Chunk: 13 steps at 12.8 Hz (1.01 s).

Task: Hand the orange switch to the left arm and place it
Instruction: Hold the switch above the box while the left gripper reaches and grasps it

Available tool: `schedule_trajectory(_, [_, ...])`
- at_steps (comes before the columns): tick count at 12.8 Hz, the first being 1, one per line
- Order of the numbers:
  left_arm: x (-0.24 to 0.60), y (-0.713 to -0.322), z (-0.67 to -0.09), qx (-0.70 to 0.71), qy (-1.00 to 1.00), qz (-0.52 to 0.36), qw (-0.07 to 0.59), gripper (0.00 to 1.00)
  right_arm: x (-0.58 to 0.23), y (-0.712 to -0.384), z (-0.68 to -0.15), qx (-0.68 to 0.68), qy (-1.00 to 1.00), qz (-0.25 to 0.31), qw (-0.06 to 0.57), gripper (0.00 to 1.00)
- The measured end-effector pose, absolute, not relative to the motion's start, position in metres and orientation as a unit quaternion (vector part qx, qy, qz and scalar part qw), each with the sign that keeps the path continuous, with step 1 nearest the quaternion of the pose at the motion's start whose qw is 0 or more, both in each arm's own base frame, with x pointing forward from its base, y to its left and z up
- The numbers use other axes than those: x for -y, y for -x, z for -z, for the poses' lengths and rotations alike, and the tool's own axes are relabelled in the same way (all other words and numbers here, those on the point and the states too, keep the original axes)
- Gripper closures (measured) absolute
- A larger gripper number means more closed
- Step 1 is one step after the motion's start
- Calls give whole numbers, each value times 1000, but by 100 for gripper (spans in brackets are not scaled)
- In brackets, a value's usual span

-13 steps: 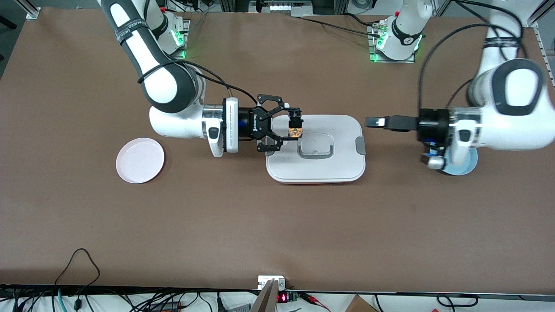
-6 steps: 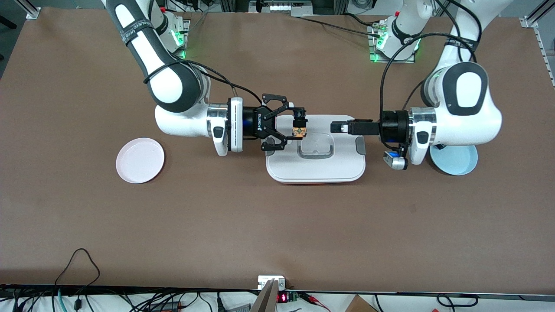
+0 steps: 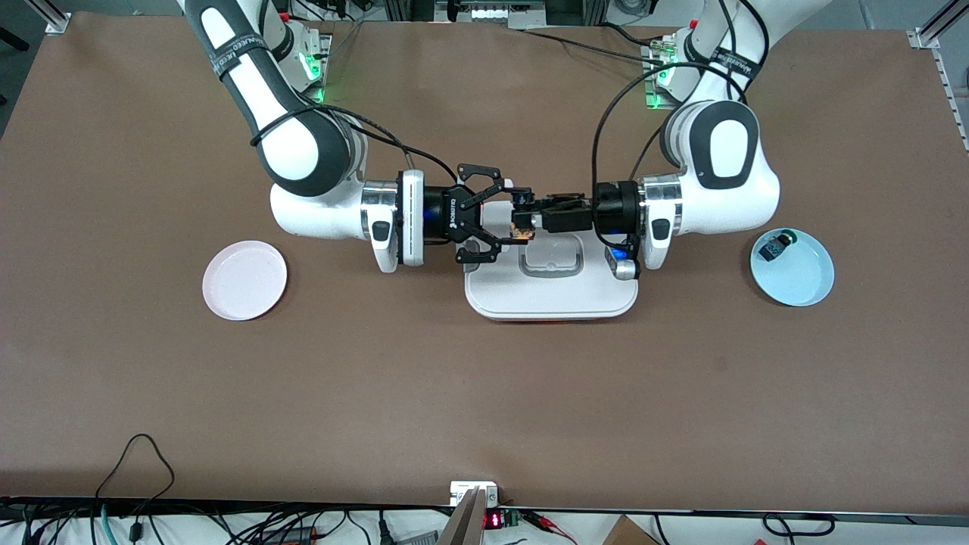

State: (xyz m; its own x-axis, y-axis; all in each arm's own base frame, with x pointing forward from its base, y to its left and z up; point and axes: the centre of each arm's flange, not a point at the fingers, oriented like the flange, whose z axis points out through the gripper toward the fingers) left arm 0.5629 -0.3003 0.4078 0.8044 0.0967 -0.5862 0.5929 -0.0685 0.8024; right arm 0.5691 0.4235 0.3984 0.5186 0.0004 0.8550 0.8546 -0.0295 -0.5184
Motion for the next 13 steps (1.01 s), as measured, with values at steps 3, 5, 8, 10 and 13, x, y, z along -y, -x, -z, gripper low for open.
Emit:
schedule_trajectory(3, [296,-565,-408,-248,-704,193,637,31,-423,-569,-398,342,625,352,607,27])
schedule_trajectory(5, [294,-567,-410,-251,-700,191,640,52,-424,-569,-396,342,626,350,607,27])
schedule_trajectory(8, [292,-568,-412,-250,-700,188,642,66,-425,-568,-395,338,627,349,609,27])
schedule_trajectory(10, [292,-568,-412,-250,-700,188,642,66,-425,-568,-396,338,627,349,609,27])
schedule_trajectory(13, [292,-568,-412,-250,-700,188,642,66,-425,-568,-396,338,627,349,610,27])
